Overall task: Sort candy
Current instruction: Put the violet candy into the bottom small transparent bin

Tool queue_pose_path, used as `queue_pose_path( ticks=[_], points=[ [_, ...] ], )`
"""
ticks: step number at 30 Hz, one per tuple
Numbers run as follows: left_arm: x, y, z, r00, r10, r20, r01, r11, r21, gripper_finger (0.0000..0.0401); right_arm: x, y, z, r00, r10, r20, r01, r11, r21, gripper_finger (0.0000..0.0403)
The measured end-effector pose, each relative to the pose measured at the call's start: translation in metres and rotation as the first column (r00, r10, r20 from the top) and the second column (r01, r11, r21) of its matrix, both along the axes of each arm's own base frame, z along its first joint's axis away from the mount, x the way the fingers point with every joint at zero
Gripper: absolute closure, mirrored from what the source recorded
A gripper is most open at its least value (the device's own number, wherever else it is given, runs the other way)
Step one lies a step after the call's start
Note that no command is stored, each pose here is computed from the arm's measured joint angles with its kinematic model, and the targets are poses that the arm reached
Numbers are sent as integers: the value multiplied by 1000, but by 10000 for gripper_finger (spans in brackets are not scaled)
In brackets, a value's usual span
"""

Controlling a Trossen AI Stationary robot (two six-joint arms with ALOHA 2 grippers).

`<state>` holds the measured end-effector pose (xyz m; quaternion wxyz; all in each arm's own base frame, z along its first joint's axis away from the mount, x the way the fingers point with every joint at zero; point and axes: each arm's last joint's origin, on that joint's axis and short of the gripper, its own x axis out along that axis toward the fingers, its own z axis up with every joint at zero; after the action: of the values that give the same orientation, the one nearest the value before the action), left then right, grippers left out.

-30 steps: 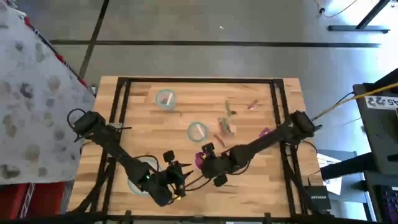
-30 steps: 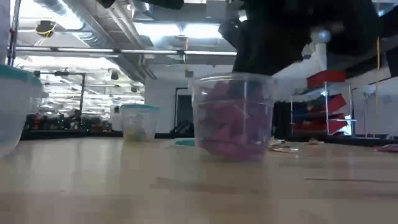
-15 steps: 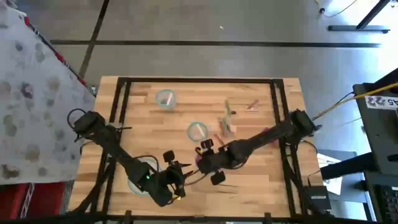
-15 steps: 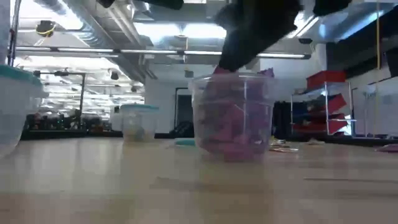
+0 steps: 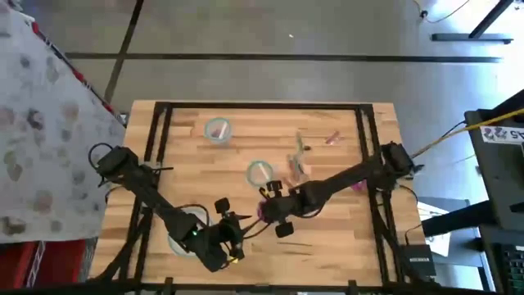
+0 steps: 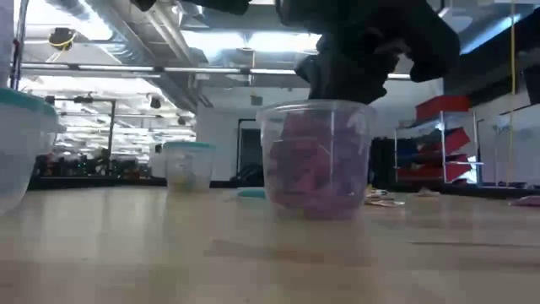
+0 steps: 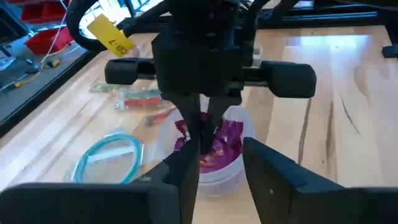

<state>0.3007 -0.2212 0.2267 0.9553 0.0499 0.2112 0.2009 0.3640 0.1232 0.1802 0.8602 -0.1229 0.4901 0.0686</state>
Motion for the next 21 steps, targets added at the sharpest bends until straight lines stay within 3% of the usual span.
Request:
queue_pose_path(
  ticks=[11,14,19,21],
  points=[
    [0,0,0,1000,0,1,0,1000,-1,294,3,1,29,998,10,-62,-13,999,-40,303],
    [0,0,0,1000,1,1,-1,1000,-1,294,4,2,28,999,-12,-50,11,1000,-24,316],
    [-1,-1,0,1000,-4,0,4,1000,0,294,1,2,10,1000,-8,-27,9,999,34,388],
    [-2,-2,0,1000,-8,0,8,1000,0,294,-1,1,5,1000,-17,-23,18,999,44,395]
  ],
)
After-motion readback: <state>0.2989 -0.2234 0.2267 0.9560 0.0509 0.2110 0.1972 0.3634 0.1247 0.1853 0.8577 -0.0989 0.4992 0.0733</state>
